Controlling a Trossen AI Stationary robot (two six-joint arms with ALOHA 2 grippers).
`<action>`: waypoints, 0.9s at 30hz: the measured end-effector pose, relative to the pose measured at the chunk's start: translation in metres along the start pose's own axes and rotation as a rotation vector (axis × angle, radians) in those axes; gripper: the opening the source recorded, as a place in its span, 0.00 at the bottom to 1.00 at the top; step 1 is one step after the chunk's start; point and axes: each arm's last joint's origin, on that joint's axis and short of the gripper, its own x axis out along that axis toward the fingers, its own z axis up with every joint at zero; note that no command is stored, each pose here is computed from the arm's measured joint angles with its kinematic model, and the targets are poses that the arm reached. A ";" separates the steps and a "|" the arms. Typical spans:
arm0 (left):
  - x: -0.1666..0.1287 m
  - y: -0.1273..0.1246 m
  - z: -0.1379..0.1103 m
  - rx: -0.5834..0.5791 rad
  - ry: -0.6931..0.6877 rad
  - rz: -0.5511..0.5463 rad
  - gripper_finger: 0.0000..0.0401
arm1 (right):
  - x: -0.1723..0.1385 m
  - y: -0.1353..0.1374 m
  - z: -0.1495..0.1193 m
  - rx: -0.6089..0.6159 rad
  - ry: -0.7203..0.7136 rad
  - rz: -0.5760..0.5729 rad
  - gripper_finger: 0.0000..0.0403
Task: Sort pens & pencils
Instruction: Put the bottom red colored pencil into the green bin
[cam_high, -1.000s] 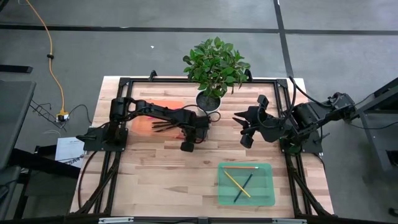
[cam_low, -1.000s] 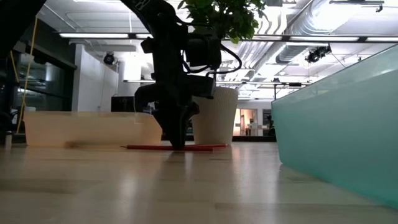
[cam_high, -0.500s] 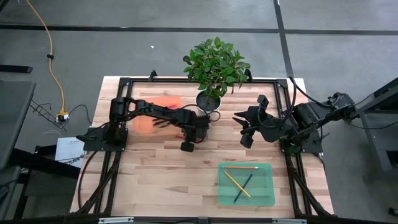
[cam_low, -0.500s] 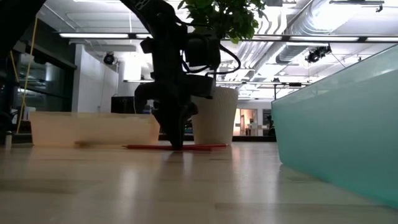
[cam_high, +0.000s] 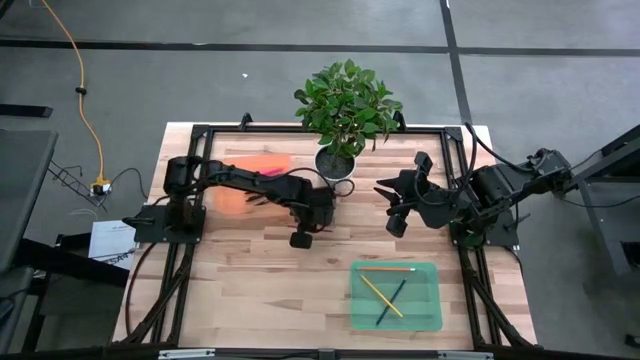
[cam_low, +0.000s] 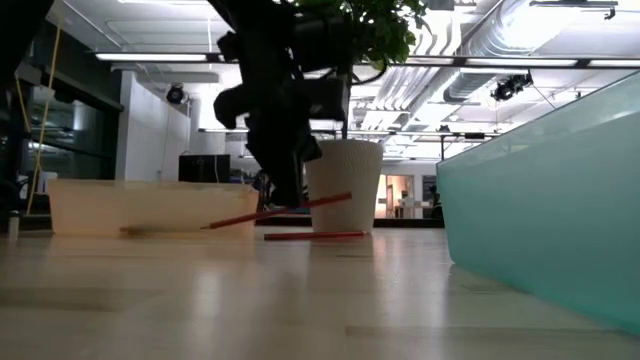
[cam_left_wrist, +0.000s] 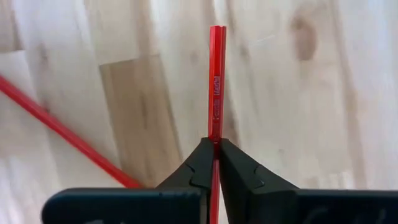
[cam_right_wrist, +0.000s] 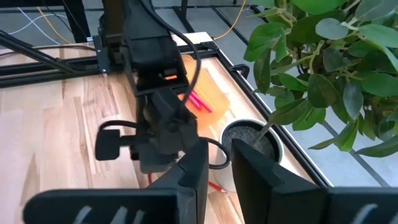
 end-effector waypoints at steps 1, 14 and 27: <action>-0.002 -0.002 0.001 0.002 -0.005 0.000 0.02 | 0.000 0.000 0.000 0.000 0.000 0.000 0.15; -0.039 -0.027 0.013 0.019 -0.164 0.013 0.00 | -0.002 -0.001 0.002 0.015 -0.018 0.008 0.15; -0.098 -0.049 0.016 0.027 -0.374 0.055 0.01 | -0.008 -0.004 0.003 0.049 -0.027 0.043 0.15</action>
